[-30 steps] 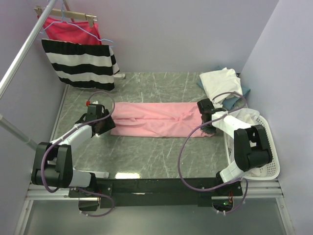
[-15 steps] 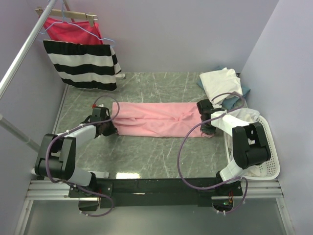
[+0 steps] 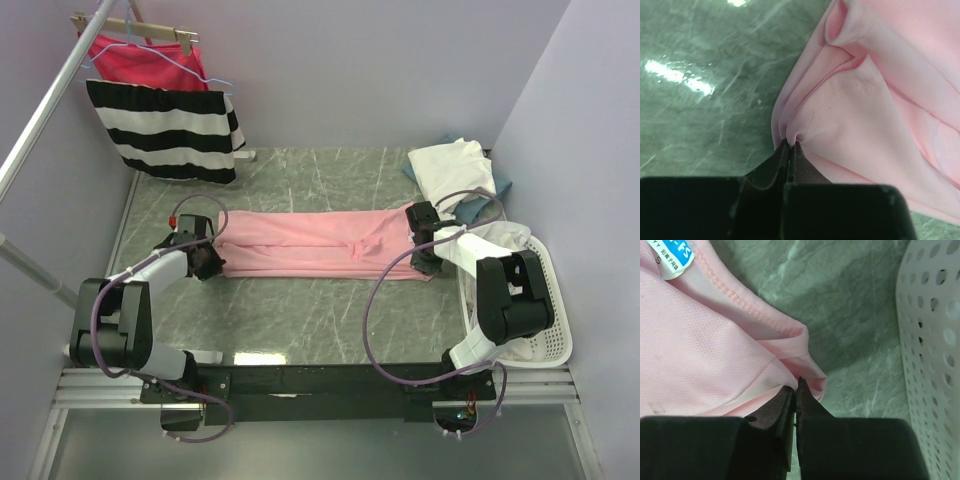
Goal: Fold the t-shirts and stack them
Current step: Fold the other side of the tshirt into a rectangle
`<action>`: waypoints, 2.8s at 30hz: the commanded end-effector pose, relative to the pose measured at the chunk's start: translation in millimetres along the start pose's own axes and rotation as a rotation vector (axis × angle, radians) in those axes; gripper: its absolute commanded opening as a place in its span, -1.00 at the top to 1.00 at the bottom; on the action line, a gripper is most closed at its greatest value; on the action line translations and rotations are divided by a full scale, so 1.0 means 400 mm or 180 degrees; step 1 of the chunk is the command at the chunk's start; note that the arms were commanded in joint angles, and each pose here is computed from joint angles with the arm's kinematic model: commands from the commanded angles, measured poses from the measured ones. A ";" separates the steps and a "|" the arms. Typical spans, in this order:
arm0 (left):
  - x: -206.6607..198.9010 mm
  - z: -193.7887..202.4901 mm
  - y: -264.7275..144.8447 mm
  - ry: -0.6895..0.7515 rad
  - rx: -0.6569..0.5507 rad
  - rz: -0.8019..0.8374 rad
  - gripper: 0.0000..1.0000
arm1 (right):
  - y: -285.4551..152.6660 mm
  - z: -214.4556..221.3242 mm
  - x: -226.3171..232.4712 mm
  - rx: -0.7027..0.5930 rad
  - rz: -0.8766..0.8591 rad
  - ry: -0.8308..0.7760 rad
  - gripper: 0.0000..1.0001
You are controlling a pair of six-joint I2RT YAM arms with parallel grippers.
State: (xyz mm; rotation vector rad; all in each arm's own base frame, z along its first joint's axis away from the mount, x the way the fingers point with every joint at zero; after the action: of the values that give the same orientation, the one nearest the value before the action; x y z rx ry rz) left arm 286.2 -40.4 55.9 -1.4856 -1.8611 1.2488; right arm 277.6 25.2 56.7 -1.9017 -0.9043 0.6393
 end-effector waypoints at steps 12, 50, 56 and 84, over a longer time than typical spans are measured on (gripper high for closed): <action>0.075 -0.043 -0.048 -0.0089 -0.0147 -0.0588 -0.45 | -0.109 -0.155 -0.031 -0.0776 -0.0066 0.0257 -0.35; -0.190 -0.103 -0.100 0.0691 0.0142 0.0682 -0.57 | -0.190 -0.047 0.334 0.0129 -0.1768 -0.0500 -0.38; -0.172 -0.088 -0.060 0.0657 0.0211 0.0516 -0.56 | -0.176 -0.041 0.330 0.0153 -0.1719 -0.0515 -0.38; -0.146 -0.103 -0.006 0.0645 0.0280 0.0106 0.98 | -0.153 -0.028 0.325 0.0169 -0.1654 -0.0579 -0.39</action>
State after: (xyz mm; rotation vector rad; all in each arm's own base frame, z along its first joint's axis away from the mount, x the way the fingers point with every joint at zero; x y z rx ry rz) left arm 334.2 -80.5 82.7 -1.5355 -1.6268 1.1610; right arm 337.5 140.0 105.6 -1.4746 -1.3849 0.5115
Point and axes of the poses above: each gripper's point midway between its finger pads, its own y axis out along the fingers, its own x axis along the line the jaws close on, z = x × y, the point moved 4 cm from there along -y, back along the fingers, and after that the axes turned 12 degrees about y, right-handed, at the moved point
